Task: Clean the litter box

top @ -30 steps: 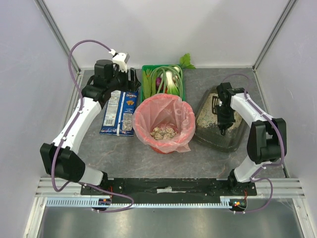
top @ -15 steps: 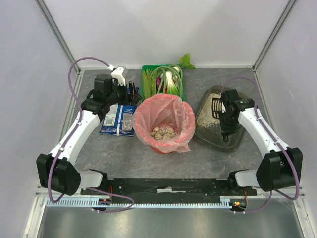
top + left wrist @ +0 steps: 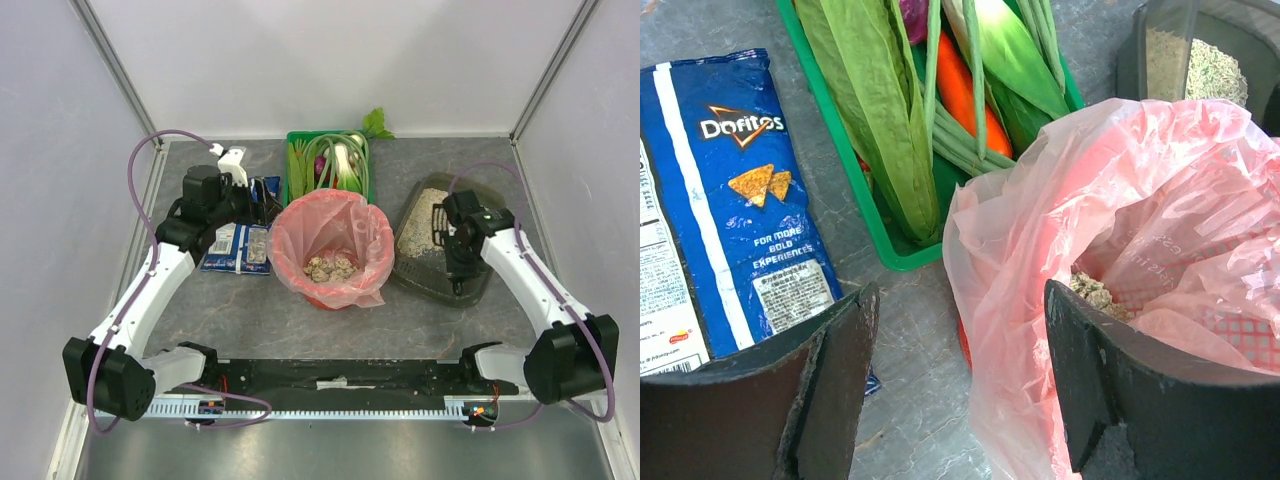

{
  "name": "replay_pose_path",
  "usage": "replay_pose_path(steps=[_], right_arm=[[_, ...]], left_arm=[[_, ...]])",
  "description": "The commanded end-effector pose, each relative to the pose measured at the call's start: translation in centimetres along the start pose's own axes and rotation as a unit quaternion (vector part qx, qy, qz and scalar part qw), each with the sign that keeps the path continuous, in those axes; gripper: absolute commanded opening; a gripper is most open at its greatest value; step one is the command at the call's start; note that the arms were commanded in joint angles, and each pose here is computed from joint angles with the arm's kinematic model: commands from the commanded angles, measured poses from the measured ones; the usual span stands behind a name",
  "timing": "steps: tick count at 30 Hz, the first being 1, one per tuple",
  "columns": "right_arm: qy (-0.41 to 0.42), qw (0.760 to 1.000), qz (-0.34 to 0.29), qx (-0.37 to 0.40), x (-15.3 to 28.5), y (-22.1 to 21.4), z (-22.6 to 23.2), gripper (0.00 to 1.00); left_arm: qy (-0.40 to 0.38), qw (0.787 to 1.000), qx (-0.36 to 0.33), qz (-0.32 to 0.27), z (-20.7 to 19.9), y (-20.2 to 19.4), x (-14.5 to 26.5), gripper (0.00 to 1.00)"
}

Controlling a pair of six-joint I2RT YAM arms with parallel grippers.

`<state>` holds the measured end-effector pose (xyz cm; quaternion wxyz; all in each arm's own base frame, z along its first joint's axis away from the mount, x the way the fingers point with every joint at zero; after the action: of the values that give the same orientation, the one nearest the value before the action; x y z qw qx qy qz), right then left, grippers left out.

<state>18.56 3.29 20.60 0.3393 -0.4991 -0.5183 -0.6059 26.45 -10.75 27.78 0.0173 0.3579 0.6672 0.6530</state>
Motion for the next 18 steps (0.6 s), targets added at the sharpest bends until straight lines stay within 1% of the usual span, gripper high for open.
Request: replay_pose_path(steps=[1, 3, 4, 5, 7, 8, 10, 11, 13, 14, 15, 17, 18], right_arm=[[-0.054, 0.998, 0.014, 0.035, 0.1, -0.5, 1.2, 0.00], [-0.084, 0.996, -0.013, 0.022, 0.3, 0.2, 0.5, 0.00], [-0.078, 0.997, -0.017, 0.016, 0.3, 0.5, 0.5, 0.00], [-0.048, 0.999, -0.006, 0.001, 0.4, 0.5, 1.2, 0.00], [0.012, 1.000, 0.015, 0.015, 0.1, -0.1, 3.2, 0.00], [-0.004, 0.999, 0.022, 0.027, 0.1, -0.5, 3.3, 0.00], [-0.062, 0.997, -0.003, 0.034, 0.0, -0.1, 2.4, 0.00], [-0.090, 0.996, -0.017, 0.019, 0.1, 0.6, 1.3, 0.00], [-0.045, 0.999, -0.014, 0.003, 0.9, 1.0, 1.9, 0.00], [-0.009, 1.000, -0.014, 0.009, 1.1, 0.8, 3.0, 0.00], [0.006, 1.000, -0.002, 0.017, 1.1, 0.2, 3.6, 0.00], [-0.051, 0.998, 0.000, 0.028, 1.2, 0.0, 2.7, 0.00], [-0.101, 0.994, -0.031, 0.031, 1.3, 0.6, 1.7, 0.00]], left_arm=[[0.001, 0.999, -0.023, -0.024, -0.2, 0.7, 0.5, 0.73], [0.001, 0.999, -0.024, -0.022, -0.3, 0.7, 0.4, 0.73], [0.000, 1.000, -0.023, -0.021, -0.3, 0.6, 0.4, 0.73], [-0.002, 1.000, -0.023, -0.020, -0.4, 0.6, 0.4, 0.73], [-0.007, 1.000, -0.022, -0.019, -0.5, 0.6, 0.2, 0.73], [-0.008, 1.000, -0.022, -0.016, -0.5, 0.5, 0.2, 0.73], [-0.007, 1.000, -0.024, -0.017, -0.5, 0.5, 0.2, 0.73], [-0.008, 1.000, -0.024, -0.018, -0.6, 0.5, 0.2, 0.73], [-0.009, 0.999, -0.027, -0.017, -0.7, 0.5, 0.2, 0.73], [-0.009, 0.999, -0.028, -0.016, -0.7, 0.4, 0.1, 0.73], [-0.008, 0.999, -0.028, -0.014, -0.7, 0.4, 0.1, 0.73], [-0.004, 0.999, -0.031, -0.014, -0.6, 0.4, 0.0, 0.73], [0.001, 0.999, -0.031, -0.013, -0.5, 0.3, -0.1, 0.73]])
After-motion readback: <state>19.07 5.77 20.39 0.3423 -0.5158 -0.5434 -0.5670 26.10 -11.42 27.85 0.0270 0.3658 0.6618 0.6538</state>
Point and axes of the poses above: each gripper's point midway between its finger pads, its own x axis back along the fingers, its own z axis along the line the jaws close on, y = z × x, the point moved 9 cm from there along x, back along the fingers, and after that the axes turned 11 degrees about -x, right-handed, at the moved point
